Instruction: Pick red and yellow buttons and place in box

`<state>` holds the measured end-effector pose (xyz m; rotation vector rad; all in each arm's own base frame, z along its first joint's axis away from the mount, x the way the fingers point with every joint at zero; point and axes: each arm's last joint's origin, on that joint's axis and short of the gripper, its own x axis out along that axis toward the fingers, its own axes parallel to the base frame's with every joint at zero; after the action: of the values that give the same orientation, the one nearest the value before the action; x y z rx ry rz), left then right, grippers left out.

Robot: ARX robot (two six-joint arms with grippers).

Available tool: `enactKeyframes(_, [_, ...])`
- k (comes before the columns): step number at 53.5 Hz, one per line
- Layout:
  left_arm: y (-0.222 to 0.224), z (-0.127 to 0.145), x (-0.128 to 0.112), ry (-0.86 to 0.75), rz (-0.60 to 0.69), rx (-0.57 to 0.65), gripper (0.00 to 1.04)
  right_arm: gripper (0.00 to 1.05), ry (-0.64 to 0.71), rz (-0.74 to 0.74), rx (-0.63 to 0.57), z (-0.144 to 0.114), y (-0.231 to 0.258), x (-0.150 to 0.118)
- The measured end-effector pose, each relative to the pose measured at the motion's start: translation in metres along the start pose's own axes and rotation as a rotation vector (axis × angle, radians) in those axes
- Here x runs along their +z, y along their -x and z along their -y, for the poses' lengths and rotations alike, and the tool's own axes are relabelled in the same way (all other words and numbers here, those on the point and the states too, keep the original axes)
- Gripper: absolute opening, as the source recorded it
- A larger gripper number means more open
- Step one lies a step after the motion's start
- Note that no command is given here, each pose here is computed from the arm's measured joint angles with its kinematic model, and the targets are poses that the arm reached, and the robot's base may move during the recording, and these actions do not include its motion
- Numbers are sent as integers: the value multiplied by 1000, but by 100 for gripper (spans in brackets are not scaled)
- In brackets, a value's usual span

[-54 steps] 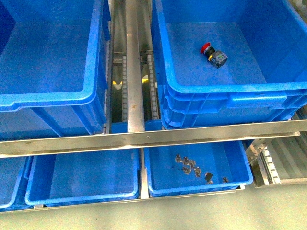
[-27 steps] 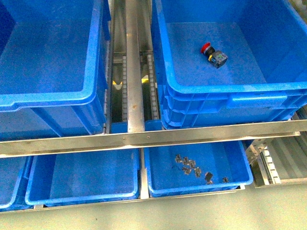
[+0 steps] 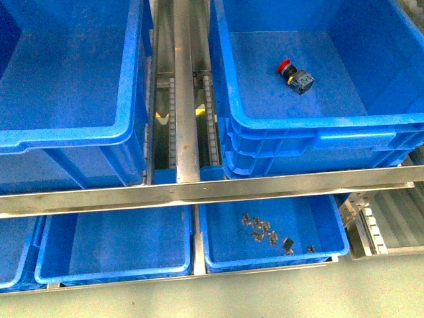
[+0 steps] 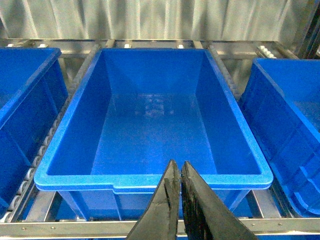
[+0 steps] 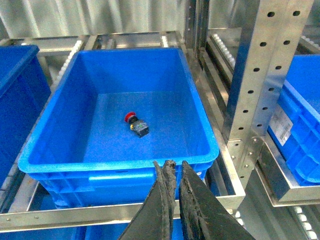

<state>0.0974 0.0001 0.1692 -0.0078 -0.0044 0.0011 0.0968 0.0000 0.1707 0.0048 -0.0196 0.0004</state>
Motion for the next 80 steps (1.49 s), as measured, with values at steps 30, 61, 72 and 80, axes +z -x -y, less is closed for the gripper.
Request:
enactKeyframes(30, [0, 0, 0, 0, 0, -2, 3, 94, 2, -2, -5, 0, 0, 0])
enactKeyframes(61, [0, 0, 0, 0, 1, 0, 3, 99, 2, -4, 0, 0, 0, 0])
enactKeyframes(72, [0, 0, 0, 0, 1, -1, 3, 99, 1, -5, 0, 0, 0, 0])
enactKeyframes(80, [0, 0, 0, 0, 3, 0, 27, 99, 1, -4, -1, 0, 0, 0])
